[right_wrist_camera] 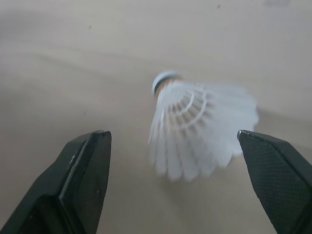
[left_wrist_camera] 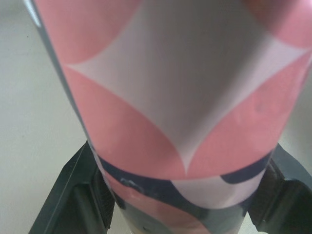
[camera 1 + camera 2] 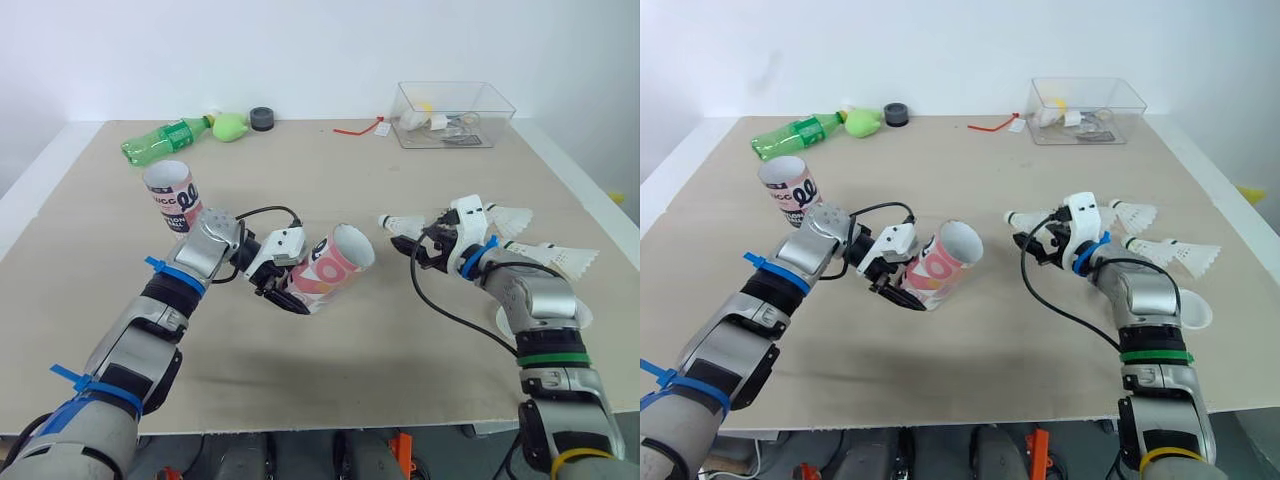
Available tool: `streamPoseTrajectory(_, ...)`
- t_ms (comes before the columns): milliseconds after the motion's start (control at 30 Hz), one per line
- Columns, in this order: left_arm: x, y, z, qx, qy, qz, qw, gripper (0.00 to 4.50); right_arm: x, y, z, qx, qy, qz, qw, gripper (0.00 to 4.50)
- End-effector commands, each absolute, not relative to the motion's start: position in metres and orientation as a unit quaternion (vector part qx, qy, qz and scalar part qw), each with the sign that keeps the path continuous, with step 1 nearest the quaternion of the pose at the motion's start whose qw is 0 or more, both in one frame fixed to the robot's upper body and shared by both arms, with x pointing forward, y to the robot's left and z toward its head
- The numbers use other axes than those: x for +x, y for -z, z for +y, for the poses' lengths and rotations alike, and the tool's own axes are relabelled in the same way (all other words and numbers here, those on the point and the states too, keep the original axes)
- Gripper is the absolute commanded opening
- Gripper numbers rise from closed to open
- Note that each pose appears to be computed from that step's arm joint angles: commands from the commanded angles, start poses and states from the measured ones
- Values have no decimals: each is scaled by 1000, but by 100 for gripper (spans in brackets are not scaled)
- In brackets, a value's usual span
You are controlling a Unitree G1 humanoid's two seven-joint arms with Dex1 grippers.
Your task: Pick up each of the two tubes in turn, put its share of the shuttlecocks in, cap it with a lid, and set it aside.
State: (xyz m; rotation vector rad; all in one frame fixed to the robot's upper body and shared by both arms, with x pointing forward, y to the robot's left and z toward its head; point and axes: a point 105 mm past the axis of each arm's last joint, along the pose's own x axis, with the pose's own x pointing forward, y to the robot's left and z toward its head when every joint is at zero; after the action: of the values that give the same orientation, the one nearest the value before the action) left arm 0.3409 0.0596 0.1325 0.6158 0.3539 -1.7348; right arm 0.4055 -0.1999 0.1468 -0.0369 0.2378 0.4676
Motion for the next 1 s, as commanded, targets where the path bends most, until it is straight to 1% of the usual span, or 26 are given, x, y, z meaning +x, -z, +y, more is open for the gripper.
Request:
streamPoseTrajectory(33,342,-140,59,271,743,132,597,284,416,-166,-194,-20,-228,87,970,444)
streamPoseTrajectory(133,342,-139,61,271,741,133,599,284,419,-169,-185,-6,-237,86,968,444)
streamPoseTrajectory(233,342,-138,62,271,740,133,601,284,422,-163,-187,-16,-226,97,969,371)
streamPoseTrajectory(267,342,-138,62,270,740,134,601,284,424,-160,-190,-25,-217,101,971,329)
streamPoseTrajectory(400,341,-137,63,269,739,134,603,284,427,-159,-195,-23,-210,99,972,108)
streamPoseTrajectory(467,341,-137,63,270,739,135,603,284,427,-160,-195,-25,-214,98,972,13)
streamPoseTrajectory(500,341,-137,64,271,738,136,603,284,427,-160,-194,-31,-219,96,971,5)
streamPoseTrajectory(600,342,-137,65,274,737,138,602,284,426,-168,-194,-48,-233,76,968,5)
streamPoseTrajectory(700,343,-138,66,281,735,139,601,284,419,-195,-186,-84,-269,12,959,5)
streamPoseTrajectory(767,345,-140,65,284,733,138,602,284,412,-218,-184,-133,-289,-41,947,5)
streamPoseTrajectory(867,346,-141,65,286,732,137,603,284,389,-252,-175,-258,-337,-139,895,5)
streamPoseTrajectory(967,347,-140,67,298,731,139,598,284,360,-273,-168,-380,-378,-213,817,5)
streamPoseTrajectory(1000,347,-140,67,302,731,140,596,284,347,-275,-163,-422,-403,-232,778,5)
